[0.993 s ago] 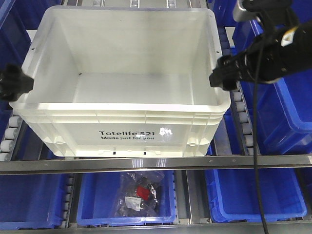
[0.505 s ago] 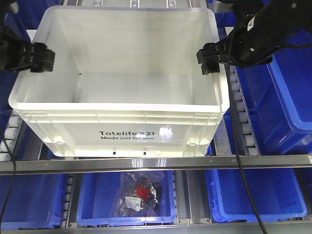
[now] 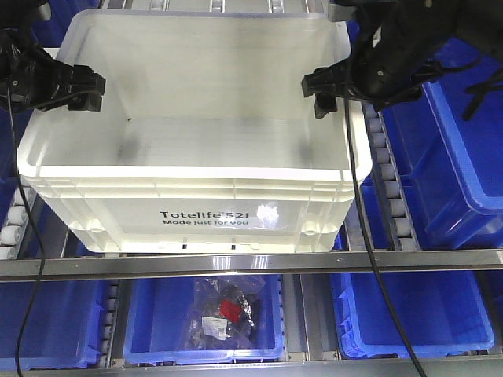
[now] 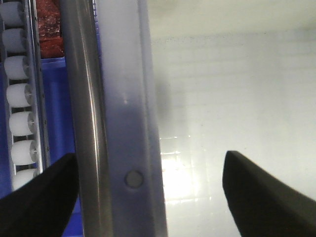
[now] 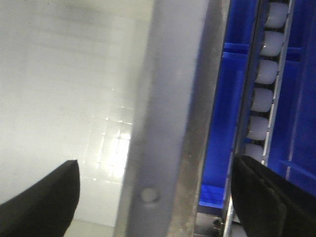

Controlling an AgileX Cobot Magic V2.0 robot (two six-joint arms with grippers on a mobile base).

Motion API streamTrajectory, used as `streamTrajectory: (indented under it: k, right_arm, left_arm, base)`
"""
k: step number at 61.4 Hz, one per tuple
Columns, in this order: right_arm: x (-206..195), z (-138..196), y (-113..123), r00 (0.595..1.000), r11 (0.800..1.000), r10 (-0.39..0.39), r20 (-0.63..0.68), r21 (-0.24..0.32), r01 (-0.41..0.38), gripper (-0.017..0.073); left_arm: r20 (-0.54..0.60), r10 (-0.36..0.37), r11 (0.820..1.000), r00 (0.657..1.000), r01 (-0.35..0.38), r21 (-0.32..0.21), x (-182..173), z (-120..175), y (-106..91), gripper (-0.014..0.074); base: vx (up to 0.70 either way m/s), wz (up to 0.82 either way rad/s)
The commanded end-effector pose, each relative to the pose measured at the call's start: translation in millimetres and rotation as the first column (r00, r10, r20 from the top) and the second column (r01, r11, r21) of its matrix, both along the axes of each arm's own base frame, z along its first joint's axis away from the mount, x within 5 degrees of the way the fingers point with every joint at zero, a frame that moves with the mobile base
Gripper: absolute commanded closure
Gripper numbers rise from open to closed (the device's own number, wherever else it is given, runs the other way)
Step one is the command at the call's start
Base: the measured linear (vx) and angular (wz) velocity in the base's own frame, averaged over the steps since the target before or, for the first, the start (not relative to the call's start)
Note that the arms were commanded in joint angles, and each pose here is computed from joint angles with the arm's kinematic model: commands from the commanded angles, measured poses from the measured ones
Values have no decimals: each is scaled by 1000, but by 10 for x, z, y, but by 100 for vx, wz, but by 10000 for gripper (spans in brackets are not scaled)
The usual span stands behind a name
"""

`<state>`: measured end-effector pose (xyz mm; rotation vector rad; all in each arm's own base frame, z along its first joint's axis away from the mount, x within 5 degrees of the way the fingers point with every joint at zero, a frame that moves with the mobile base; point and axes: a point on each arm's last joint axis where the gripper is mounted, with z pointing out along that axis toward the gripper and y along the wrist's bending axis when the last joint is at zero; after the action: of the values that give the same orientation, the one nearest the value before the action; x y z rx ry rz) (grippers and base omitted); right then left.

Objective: Move bin from left to right shelf
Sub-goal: 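Move both grippers down onto the white tote's side rims and close, then lift the white tote with both grippers and pull it off the shelf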

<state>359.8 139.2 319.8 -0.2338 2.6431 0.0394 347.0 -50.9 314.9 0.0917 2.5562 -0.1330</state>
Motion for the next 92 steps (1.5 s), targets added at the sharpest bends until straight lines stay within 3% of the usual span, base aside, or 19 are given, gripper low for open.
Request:
streamTrajectory:
  k: [1,11,21,36,56,82,92]
  right_arm:
    - [-50,289,45,993,999,-17,120,-44,22,-34]
    - [-31,270,103,990,997,-68,120,-22,71,-34]
    - [13,248,13,985,991,-136,104,10,136,-34]
    - [8,223,30,987,991,-137,80,21,136,-12]
    - [2,219,41,988,990,-138,71,34,136,187]
    - [5,221,42,988,990,-137,75,35,135,445]
    - [5,221,42,988,990,-137,75,35,135,504]
  left_arm:
    - [116,16,1000,993,-12,-28,-11,252,12,22]
    - [116,15,1000,993,-12,-28,-11,252,12,33]
    - [116,15,1000,993,-12,-28,-11,252,12,48]
    - [117,15,1000,993,-12,-27,-11,252,13,81]
    - [116,15,1000,993,-12,-27,-12,251,13,186]
    - [114,14,1000,993,-11,-25,-13,247,14,409]
    - [110,8,1000,994,-9,7,-17,241,35,454]
  base:
    - [0,0]
    - [0,0]
    - [0,0]
    - [0,0]
    - [0,0]
    - [0,0]
    - [0,0]
